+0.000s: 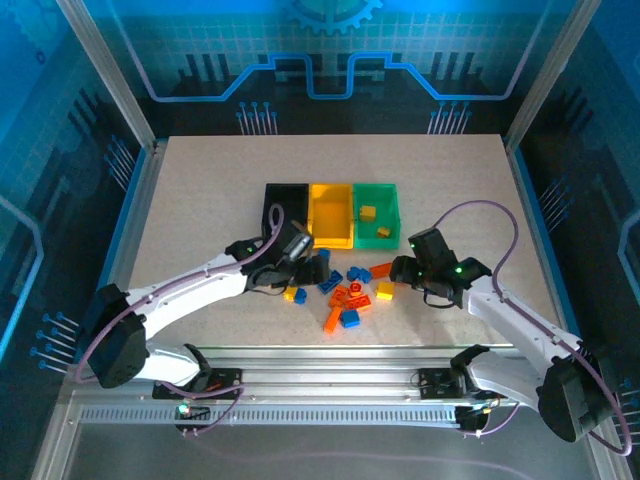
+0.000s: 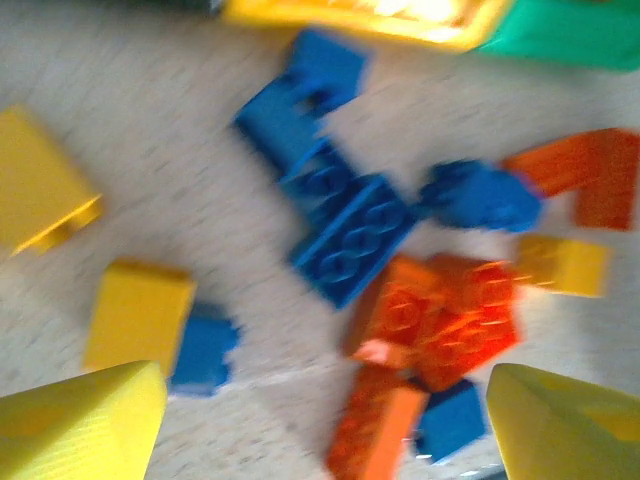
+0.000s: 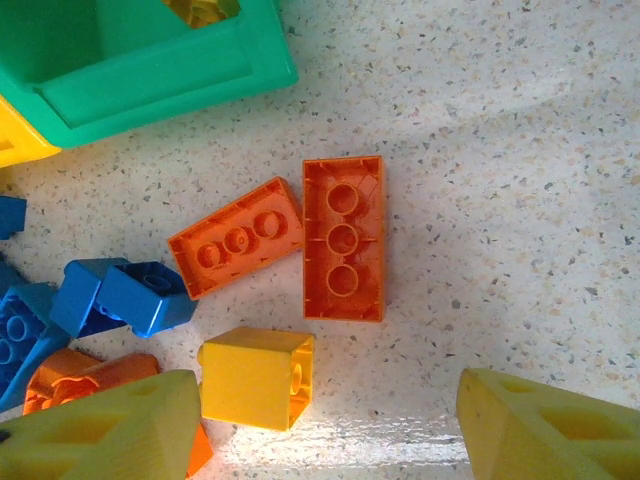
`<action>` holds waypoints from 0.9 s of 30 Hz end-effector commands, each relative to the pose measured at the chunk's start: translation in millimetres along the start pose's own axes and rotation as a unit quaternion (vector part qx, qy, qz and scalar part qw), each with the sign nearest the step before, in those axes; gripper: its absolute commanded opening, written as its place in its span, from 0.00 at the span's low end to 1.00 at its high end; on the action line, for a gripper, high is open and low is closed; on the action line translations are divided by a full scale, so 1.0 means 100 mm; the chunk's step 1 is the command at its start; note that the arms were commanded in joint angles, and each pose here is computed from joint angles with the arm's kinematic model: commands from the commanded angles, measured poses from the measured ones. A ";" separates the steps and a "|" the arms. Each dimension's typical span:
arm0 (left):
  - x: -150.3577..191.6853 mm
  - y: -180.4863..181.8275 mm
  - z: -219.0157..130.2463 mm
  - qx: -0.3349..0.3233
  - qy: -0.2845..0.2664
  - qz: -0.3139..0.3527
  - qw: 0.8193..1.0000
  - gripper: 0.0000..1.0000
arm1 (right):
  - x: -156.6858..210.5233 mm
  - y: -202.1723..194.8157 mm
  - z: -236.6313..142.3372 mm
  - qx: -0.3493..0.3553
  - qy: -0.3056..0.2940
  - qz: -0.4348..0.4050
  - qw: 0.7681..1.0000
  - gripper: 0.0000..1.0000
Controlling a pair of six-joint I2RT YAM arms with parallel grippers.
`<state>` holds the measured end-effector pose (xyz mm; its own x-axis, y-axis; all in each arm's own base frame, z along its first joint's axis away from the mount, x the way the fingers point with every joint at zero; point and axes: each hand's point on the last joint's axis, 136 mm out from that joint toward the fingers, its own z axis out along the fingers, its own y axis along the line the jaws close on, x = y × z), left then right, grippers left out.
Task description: Sort the legos into containers by color
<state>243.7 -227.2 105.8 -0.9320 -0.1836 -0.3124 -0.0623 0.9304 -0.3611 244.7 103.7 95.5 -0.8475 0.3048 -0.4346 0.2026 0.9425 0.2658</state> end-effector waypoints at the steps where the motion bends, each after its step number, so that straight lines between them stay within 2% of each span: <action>1: 0.14 0.30 0.06 -0.034 0.010 -0.046 0.998 0.84 | -0.01 0.00 0.01 -0.004 -0.002 0.001 1.000 0.70; 5: 0.31 0.36 0.26 -0.027 0.037 -0.065 0.997 0.85 | -0.01 0.00 -0.01 -0.004 -0.004 0.001 1.000 0.70; 10: 0.36 0.37 0.45 -0.031 0.049 -0.067 0.996 0.85 | -0.02 -0.03 -0.05 -0.002 -0.011 0.000 1.000 0.70; 16: 0.19 0.29 0.59 -0.028 0.020 -0.045 0.998 0.71 | -0.01 -0.03 -0.07 -0.004 -0.012 0.002 1.000 0.70; 23: -0.10 0.26 0.56 -0.046 -0.038 -0.001 0.998 0.71 | 0.00 -0.04 -0.07 -0.006 -0.011 -0.001 1.000 0.70; 27: -0.08 0.22 0.55 -0.043 -0.031 0.011 0.999 0.66 | 0.00 -0.04 -0.09 -0.005 -0.013 -0.002 1.000 0.70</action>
<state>259.3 -220.4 43.6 -0.9221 -0.2103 -0.3248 -0.1139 0.9497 -0.2916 244.6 103.5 103.8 -0.8321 0.3121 -0.4585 0.1931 0.9380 0.2880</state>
